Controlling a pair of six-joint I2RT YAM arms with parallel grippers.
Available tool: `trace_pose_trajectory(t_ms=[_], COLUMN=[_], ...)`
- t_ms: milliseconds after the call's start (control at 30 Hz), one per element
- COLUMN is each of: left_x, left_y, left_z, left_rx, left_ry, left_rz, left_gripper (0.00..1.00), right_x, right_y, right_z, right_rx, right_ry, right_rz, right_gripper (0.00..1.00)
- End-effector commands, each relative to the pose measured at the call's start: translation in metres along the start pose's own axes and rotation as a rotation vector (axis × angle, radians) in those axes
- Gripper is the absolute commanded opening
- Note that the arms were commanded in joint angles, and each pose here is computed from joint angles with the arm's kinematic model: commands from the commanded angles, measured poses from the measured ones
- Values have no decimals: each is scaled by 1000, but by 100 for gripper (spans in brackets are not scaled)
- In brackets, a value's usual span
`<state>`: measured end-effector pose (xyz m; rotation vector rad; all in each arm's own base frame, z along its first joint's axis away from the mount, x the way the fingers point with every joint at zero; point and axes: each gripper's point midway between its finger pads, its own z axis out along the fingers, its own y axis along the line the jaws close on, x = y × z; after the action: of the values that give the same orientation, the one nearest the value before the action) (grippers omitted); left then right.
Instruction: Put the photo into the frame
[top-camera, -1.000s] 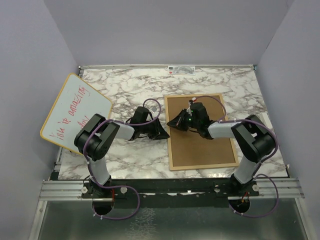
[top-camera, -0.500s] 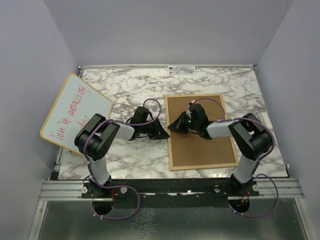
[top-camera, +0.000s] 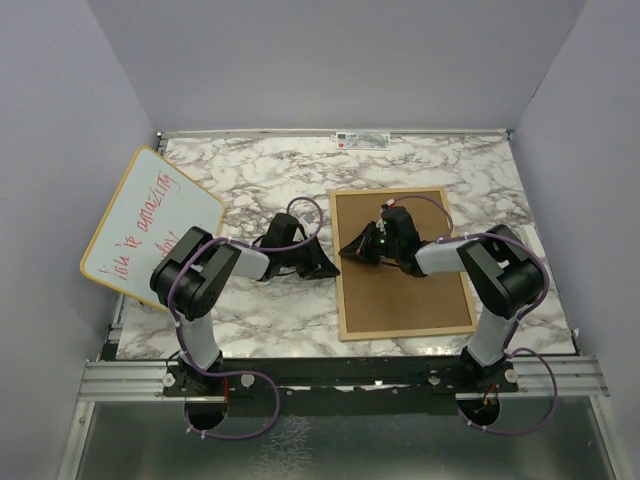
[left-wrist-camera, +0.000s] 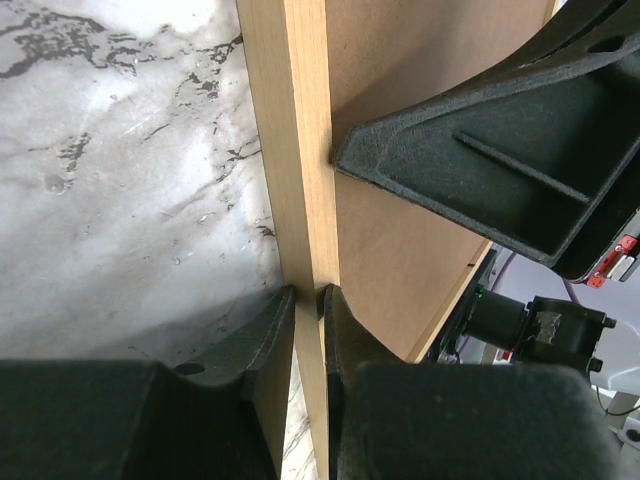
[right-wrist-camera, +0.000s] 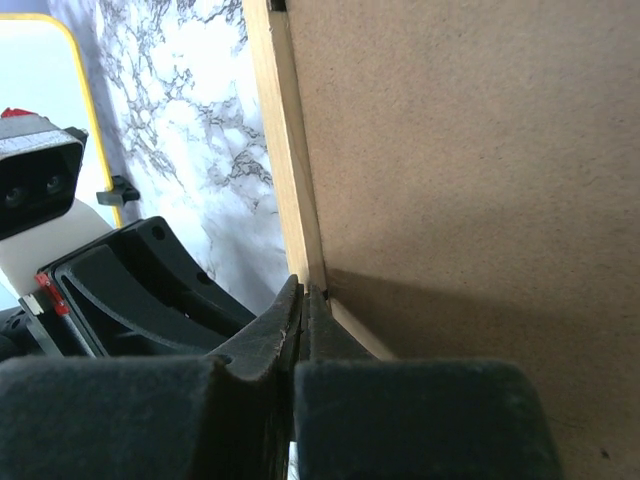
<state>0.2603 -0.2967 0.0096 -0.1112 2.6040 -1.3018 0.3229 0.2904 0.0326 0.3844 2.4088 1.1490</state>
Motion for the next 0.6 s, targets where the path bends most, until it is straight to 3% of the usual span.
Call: trace_pose_trajectory(t_ms=[0,567], left_x=[87,86], left_y=[148,147], left_z=[-24,-23], left_rx=[-556,-556], left_ry=[174,170], left_rz=[-117,-119], left_gripper=[15,15], right_x=[6,26], right_y=[-31,-57], right_z=[1,3], right_rx=[77,100], right_ry=[7,57], right_rz=[2,-1], right_gripper=[0,1])
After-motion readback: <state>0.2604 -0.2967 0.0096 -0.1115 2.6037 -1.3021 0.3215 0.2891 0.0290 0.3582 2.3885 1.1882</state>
